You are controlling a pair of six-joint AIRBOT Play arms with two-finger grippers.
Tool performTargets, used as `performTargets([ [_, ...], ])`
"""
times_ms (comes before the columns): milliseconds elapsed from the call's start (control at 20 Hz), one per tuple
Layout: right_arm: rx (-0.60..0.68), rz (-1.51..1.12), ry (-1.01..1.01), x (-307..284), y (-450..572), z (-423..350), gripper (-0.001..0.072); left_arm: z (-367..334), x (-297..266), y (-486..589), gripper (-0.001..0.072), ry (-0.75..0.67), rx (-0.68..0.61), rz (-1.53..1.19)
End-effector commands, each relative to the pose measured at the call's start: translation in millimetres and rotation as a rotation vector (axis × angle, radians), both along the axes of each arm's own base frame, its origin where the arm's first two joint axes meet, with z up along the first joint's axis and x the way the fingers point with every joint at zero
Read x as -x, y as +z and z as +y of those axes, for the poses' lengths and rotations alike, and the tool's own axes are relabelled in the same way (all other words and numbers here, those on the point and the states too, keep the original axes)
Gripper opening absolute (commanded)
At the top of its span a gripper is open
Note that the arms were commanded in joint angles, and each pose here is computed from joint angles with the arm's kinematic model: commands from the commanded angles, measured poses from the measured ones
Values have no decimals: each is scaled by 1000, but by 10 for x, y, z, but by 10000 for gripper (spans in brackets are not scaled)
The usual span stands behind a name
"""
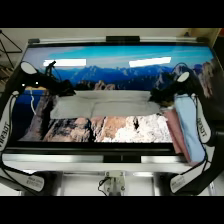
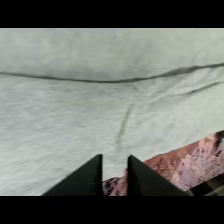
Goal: Fold the shirts.
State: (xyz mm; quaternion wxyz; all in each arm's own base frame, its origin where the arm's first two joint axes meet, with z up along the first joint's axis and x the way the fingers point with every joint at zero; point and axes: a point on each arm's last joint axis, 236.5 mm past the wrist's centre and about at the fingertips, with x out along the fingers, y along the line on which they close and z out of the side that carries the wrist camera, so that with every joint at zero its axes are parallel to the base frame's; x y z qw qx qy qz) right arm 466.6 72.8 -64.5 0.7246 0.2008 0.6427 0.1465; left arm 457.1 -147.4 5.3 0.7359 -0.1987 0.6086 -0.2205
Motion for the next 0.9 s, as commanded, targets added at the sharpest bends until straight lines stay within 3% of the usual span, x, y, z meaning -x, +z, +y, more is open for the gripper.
performTargets([
  [0,-62,-88,45,28,658,156,58,-655,5,44,51,-35,78,-56],
  [200,-98,-144,91,434,1504,285,58,-1421,176,-242,37,9,111,-74],
  [550,-132,-257,115,1143,2540,443,58,-2523,501,-401,37,54,287,-27],
  [700,-165,-310,78,1165,2752,501,59,-2895,676,-504,37,34,344,3],
  [850,-194,-356,27,975,2807,519,58,-2872,769,-489,36,-74,342,-3],
])
